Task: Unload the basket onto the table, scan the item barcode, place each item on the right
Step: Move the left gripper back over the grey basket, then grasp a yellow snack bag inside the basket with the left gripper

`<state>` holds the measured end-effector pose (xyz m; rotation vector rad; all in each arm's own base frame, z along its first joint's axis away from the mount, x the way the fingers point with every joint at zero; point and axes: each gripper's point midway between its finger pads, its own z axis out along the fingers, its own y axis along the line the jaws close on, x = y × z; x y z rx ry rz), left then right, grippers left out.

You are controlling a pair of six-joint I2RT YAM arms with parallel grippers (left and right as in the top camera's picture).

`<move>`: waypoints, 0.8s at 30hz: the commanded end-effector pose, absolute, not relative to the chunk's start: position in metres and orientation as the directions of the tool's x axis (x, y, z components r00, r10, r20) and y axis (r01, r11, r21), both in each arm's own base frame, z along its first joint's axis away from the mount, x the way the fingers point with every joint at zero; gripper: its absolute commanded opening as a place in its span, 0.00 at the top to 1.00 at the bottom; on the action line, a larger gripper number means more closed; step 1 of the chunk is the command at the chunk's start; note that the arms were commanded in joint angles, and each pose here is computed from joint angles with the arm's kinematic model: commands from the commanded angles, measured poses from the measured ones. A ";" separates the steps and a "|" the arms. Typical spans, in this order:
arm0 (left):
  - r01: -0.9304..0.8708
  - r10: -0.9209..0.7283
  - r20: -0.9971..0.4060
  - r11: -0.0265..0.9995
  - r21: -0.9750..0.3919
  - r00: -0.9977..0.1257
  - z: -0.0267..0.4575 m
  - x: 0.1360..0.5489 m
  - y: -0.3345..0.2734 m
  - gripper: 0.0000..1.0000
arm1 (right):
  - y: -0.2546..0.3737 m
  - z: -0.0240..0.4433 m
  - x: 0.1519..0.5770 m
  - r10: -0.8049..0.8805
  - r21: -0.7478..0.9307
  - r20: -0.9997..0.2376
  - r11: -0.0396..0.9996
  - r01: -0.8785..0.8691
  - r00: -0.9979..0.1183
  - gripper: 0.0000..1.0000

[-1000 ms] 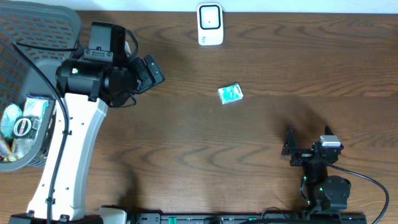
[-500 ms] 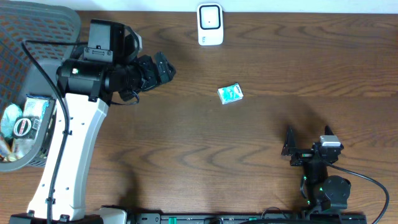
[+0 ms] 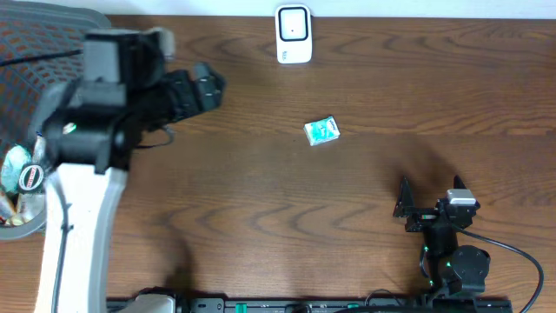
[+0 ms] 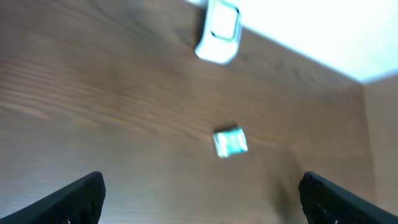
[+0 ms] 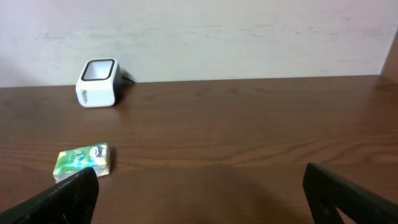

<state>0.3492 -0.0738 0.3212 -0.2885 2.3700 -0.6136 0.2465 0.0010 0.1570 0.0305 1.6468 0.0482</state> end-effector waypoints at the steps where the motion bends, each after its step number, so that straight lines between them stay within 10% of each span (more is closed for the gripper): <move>1: -0.106 -0.409 -0.628 0.881 -0.462 -0.663 0.346 0.343 -0.035 0.02 | 0.000 0.156 0.246 0.053 0.053 -0.995 0.999 -0.003 -0.080 0.01; 18: -0.661 -0.756 -0.602 0.591 -0.462 -0.256 0.338 0.286 0.195 0.02 | 0.000 0.156 0.246 0.053 0.053 -0.995 0.999 -0.003 -0.080 0.01; 24: -0.726 -0.777 -0.566 0.555 -0.406 -0.277 0.308 0.277 0.232 0.02 | 0.000 0.156 0.246 0.053 0.053 -0.995 0.999 -0.004 -0.080 0.01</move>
